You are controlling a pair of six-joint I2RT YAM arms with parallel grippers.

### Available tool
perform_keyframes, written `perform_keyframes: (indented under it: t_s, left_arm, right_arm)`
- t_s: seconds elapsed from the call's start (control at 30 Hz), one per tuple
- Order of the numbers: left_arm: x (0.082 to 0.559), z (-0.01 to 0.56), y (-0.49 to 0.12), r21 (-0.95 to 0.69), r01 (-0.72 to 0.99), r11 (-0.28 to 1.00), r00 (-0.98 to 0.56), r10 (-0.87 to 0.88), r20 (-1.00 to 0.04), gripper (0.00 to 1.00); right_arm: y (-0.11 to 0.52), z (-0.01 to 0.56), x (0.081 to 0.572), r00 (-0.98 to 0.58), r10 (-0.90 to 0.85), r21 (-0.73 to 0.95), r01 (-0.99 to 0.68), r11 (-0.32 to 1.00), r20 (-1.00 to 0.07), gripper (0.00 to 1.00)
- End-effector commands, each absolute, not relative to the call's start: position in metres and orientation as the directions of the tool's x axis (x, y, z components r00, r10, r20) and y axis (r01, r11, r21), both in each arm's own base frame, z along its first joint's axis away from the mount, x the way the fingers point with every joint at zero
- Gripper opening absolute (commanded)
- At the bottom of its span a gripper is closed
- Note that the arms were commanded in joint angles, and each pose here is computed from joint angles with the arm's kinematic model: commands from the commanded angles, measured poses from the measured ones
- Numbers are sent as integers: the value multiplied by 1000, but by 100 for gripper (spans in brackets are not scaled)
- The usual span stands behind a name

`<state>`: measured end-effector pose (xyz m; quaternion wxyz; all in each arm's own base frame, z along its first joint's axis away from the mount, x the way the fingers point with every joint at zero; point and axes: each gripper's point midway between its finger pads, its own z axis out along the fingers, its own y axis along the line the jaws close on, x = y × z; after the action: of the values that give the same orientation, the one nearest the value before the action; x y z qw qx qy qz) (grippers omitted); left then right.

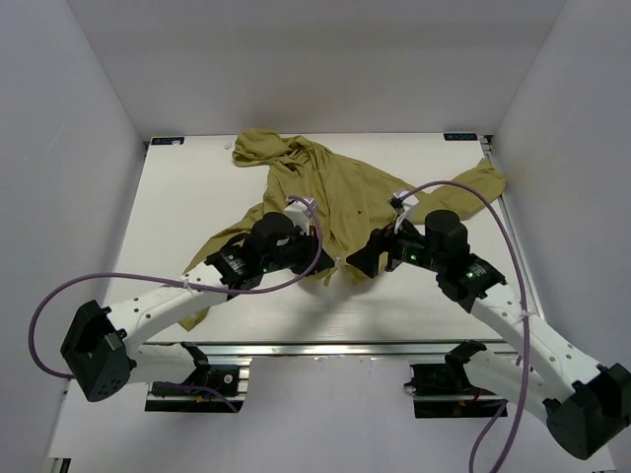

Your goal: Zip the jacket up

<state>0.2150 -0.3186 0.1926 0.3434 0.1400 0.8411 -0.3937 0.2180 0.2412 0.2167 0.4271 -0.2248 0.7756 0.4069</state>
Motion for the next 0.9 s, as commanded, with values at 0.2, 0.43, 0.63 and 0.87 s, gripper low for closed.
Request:
perform_keyframes:
  t_s: [0.2, 0.43, 0.63, 0.87]
  left_arm:
    - [230, 203, -322, -606, 465, 646, -770, -42, -636, 0]
    - [232, 209, -322, -616, 463, 637, -774, -48, -632, 0]
    - [230, 210, -322, -623, 465, 628, -779, -44, -626, 0]
    - [226, 211, -323, -631, 470, 618, -784, -37, -620, 0]
  right_arm:
    - [248, 234, 199, 50, -364, -241, -831, 502, -930, 89]
    - [255, 209, 185, 251, -472, -475, -757, 449, -845, 89]
    - [281, 201, 174, 366, -463, -571, -683, 455, -807, 89]
    - [285, 214, 180, 451, -406, -607, -609, 512, -795, 89]
